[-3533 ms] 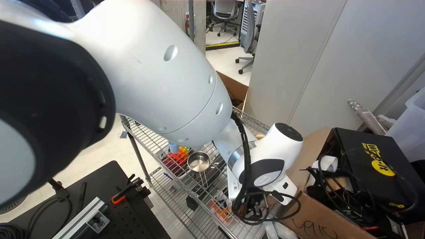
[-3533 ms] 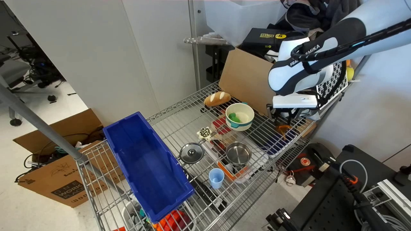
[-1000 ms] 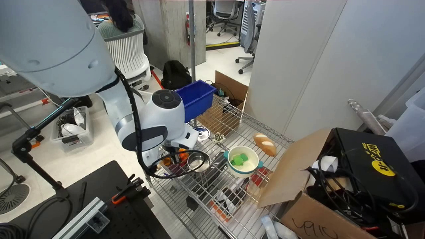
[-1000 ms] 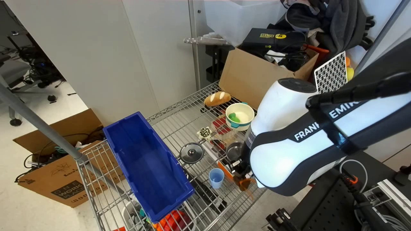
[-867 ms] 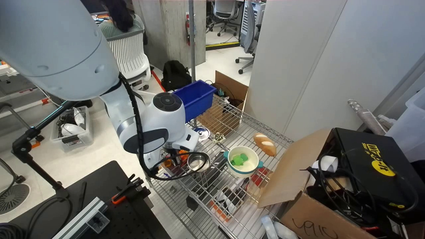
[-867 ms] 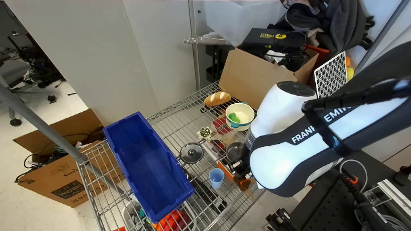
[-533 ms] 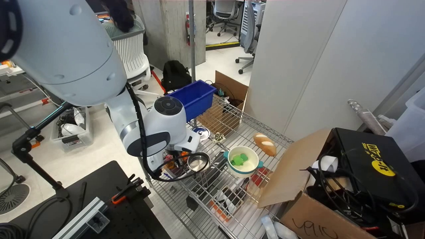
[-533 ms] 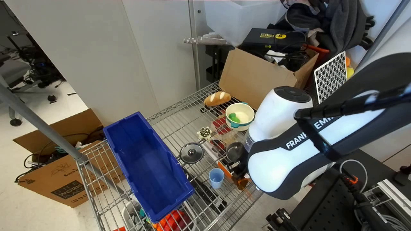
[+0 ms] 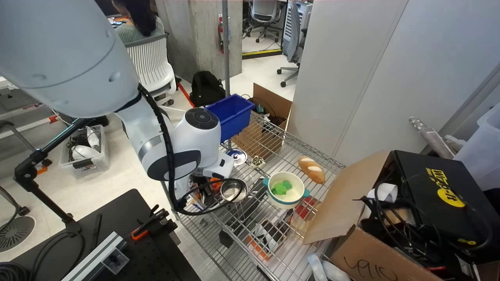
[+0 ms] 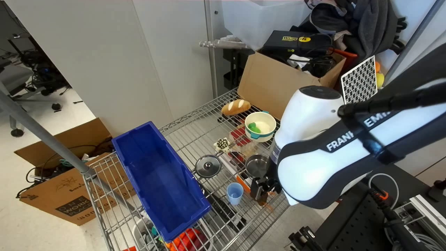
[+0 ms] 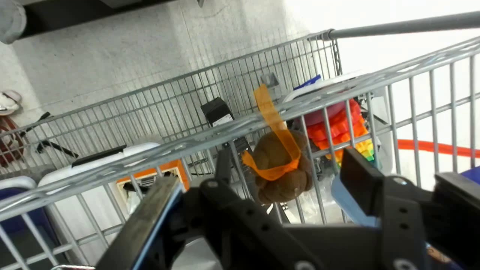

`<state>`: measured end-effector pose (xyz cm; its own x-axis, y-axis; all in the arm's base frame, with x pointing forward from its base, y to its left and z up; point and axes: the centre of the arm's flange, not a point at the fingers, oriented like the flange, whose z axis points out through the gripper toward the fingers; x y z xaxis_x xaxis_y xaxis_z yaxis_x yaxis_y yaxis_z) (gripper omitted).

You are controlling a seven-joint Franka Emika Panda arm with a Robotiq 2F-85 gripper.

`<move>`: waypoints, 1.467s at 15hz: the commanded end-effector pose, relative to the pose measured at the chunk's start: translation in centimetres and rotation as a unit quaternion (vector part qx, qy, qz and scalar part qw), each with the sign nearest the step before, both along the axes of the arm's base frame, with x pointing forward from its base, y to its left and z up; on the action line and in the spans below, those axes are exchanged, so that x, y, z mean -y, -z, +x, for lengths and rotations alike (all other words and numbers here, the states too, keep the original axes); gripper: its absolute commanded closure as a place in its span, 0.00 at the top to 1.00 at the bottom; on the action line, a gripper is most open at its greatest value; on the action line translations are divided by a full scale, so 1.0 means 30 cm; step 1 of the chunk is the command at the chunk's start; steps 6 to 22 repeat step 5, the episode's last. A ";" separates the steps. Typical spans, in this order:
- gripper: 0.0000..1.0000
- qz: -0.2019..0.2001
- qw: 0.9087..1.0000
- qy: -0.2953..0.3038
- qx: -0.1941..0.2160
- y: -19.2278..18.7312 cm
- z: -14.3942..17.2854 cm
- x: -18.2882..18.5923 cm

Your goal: Move the doll to the left

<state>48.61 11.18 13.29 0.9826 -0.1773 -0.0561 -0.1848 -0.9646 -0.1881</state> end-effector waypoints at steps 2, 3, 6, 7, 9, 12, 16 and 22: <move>1.00 0.019 0.999 0.002 -0.035 -0.081 -0.015 0.036; 0.97 0.023 0.999 0.003 -0.037 -0.118 -0.013 0.053; 1.00 0.021 0.999 0.004 -0.035 -0.119 -0.013 0.057; 1.00 0.021 0.999 0.004 -0.035 -0.119 -0.013 0.057; 1.00 0.021 0.999 0.004 -0.035 -0.119 -0.013 0.057; 1.00 0.021 0.999 0.004 -0.035 -0.119 -0.013 0.057; 1.00 0.021 0.999 0.004 -0.035 -0.119 -0.013 0.057; 1.00 0.021 0.999 0.004 -0.035 -0.119 -0.013 0.057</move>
